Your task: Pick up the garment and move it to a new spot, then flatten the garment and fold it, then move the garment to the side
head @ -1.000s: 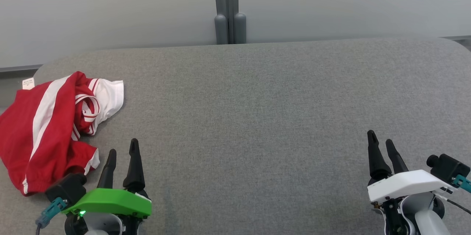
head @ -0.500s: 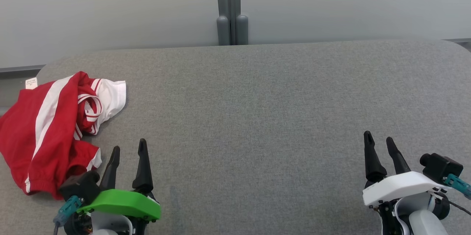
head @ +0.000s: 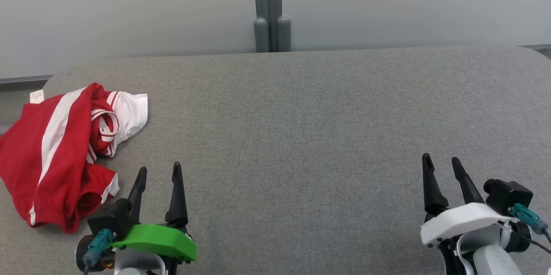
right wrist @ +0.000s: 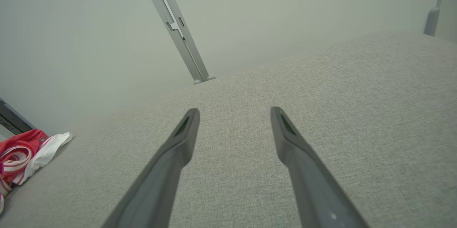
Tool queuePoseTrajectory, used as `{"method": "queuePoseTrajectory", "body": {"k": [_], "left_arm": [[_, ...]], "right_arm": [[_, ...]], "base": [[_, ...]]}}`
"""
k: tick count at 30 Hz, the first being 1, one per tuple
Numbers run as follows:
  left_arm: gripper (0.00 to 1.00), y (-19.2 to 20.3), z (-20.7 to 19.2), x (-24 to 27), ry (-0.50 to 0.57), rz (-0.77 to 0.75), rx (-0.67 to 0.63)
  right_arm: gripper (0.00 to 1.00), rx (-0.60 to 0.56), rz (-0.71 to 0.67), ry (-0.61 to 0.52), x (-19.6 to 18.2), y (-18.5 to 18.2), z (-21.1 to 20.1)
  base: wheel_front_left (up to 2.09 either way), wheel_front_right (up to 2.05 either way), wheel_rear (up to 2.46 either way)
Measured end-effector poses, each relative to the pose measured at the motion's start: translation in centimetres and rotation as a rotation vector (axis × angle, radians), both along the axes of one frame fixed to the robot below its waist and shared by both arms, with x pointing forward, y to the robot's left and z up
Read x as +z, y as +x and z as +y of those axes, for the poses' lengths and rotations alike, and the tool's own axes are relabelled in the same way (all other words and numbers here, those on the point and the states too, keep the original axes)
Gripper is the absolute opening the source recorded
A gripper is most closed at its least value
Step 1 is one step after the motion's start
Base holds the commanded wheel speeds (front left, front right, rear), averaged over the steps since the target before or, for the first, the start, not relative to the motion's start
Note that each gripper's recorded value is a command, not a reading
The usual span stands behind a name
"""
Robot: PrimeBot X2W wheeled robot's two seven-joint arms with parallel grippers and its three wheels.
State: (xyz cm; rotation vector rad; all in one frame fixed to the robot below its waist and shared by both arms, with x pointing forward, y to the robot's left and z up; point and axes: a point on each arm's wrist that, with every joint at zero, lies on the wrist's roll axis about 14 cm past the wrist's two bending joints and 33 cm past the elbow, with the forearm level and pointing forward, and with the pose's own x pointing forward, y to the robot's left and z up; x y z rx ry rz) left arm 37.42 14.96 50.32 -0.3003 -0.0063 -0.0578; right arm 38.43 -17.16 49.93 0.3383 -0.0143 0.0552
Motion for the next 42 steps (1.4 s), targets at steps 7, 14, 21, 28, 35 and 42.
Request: {"method": "queuePoseTrajectory", "body": {"k": [7,14,21,28,35,42], "left_arm": [[1.00,-0.1,-0.3,0.1,0.064,-0.017,-0.008],[1.00,-0.2,-0.6,0.1,0.118,-0.029,-0.019],[1.00,-0.3,-0.7,-0.3,0.157,-0.028,-0.024],[1.00,-0.4,-0.8,-0.3,0.199,-0.041,-0.030],[1.00,-0.6,-0.8,-0.4,0.241,-0.050,-0.034],[1.00,-0.6,-0.9,-0.3,0.281,-0.065,-0.040]], "right_arm": [[1.00,0.013,-0.011,-0.062,0.1,0.0,0.3],[1.00,0.029,-0.015,-0.114,-0.1,0.0,0.7],[1.00,0.040,-0.013,-0.165,-0.5,-0.1,0.9],[1.00,0.051,-0.018,-0.213,-0.7,-0.2,1.1],[1.00,0.063,-0.032,-0.257,-0.5,-0.1,1.4],[1.00,0.078,-0.048,-0.302,-0.3,-0.1,1.7]], "base": [[0.00,0.00,0.00],[0.00,0.00,0.00],[0.00,0.00,0.00],[0.00,0.00,0.00],[0.00,0.00,0.00],[0.00,0.00,0.00]]}}
